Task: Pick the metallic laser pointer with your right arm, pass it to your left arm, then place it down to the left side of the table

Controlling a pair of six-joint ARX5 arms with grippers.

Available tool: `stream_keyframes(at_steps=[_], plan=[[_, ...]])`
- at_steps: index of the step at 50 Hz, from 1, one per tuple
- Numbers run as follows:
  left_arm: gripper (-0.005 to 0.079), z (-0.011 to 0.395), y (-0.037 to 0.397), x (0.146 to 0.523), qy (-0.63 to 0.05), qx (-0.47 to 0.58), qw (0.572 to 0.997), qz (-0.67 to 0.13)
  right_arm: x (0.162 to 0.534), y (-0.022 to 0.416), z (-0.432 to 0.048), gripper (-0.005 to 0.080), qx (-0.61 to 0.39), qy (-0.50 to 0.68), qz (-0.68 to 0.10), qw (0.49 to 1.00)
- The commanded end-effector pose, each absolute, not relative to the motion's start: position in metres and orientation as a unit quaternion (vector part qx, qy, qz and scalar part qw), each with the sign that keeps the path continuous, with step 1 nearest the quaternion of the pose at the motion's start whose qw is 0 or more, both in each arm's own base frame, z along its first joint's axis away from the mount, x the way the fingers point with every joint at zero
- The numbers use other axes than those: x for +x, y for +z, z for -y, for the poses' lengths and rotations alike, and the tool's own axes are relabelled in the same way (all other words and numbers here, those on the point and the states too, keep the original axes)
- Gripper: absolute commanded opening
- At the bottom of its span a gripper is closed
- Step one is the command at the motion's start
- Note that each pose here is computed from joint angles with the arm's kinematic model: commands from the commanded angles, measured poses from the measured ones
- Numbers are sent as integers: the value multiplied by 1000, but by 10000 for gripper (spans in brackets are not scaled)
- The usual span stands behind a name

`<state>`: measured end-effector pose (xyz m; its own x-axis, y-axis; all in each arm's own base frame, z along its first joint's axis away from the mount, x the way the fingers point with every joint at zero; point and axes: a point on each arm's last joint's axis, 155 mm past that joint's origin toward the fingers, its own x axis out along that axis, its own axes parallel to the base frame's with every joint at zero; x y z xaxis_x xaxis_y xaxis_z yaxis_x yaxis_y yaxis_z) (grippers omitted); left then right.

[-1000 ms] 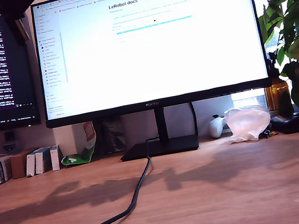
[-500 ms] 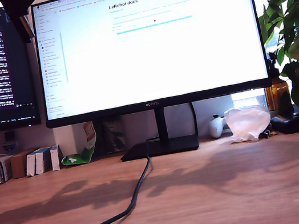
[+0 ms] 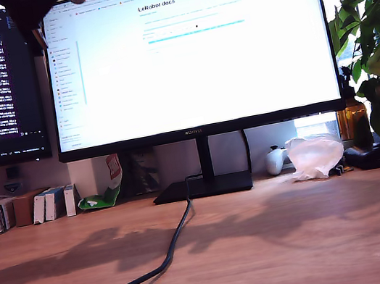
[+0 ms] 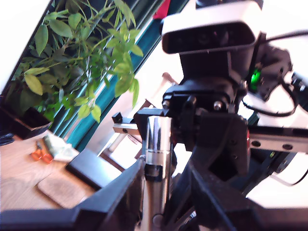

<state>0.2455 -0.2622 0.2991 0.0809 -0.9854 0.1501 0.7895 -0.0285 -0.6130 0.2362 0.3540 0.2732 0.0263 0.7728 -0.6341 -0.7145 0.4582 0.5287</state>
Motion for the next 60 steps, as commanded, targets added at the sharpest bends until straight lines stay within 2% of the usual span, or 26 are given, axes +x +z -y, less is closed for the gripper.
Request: stream_keyframes(at_steps=[1,28,46,60], plan=[[277,266,284,247,-651,-287,678,-185,217,278,-368,-13,26,554,-458,695],[277,254,267,266,-627,-255,716,-173,211,279,-367,-13,22,558,-460,691],[277,256,302,273,-640,-238,718,-138,194,274,-371,-13,3,571,-467,675],[277,260,312,271,-653,-232,704,-156,188,271,-370,-13,-5,572,-473,670]])
